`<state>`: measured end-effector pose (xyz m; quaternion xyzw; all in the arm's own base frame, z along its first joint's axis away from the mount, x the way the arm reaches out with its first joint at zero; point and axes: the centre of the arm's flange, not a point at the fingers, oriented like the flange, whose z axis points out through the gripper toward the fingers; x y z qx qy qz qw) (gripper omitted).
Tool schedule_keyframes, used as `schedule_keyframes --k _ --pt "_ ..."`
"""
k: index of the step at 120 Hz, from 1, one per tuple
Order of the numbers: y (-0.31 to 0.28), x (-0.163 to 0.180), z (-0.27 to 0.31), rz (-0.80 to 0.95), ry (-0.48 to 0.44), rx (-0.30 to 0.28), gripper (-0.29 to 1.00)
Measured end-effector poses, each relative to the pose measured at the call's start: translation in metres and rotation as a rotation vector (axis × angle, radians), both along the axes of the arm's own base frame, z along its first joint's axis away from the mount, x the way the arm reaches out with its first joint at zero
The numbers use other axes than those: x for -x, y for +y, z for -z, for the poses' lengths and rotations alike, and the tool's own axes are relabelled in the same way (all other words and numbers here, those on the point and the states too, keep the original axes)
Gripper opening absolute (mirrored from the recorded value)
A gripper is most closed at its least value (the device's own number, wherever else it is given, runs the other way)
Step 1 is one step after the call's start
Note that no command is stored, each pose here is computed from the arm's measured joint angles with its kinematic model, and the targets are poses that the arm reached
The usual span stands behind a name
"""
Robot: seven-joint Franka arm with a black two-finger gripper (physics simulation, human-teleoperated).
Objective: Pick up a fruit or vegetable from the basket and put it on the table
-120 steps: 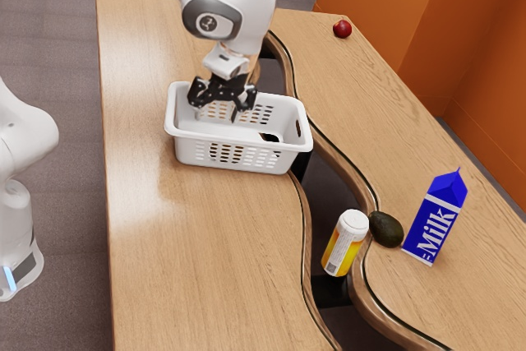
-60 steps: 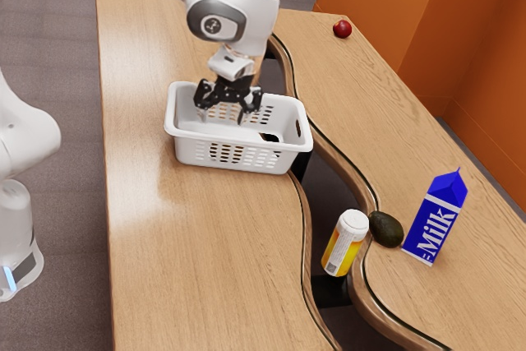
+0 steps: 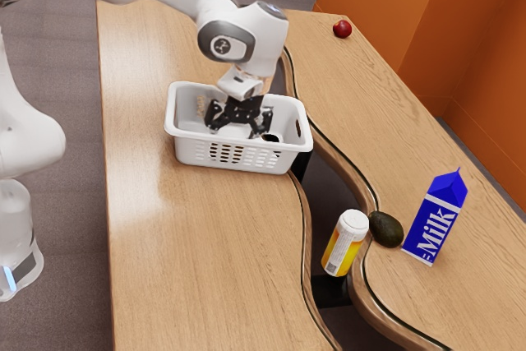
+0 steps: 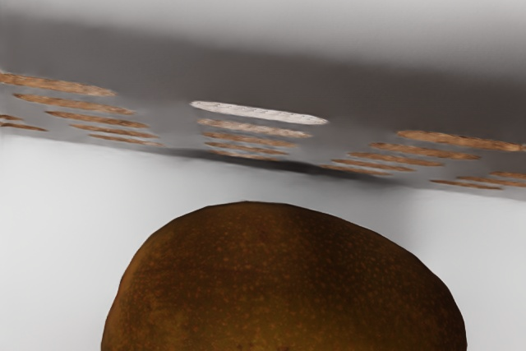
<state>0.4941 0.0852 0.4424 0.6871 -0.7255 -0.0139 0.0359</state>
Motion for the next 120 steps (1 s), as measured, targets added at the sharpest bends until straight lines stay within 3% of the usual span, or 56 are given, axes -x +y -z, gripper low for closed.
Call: schedule_keyframes --k 68,120 --pt "0.0 -0.007 0.024 -0.029 -0.029 0.03 0.68" --pt "0.005 -0.017 0.017 -0.059 -0.115 0.04 0.41"
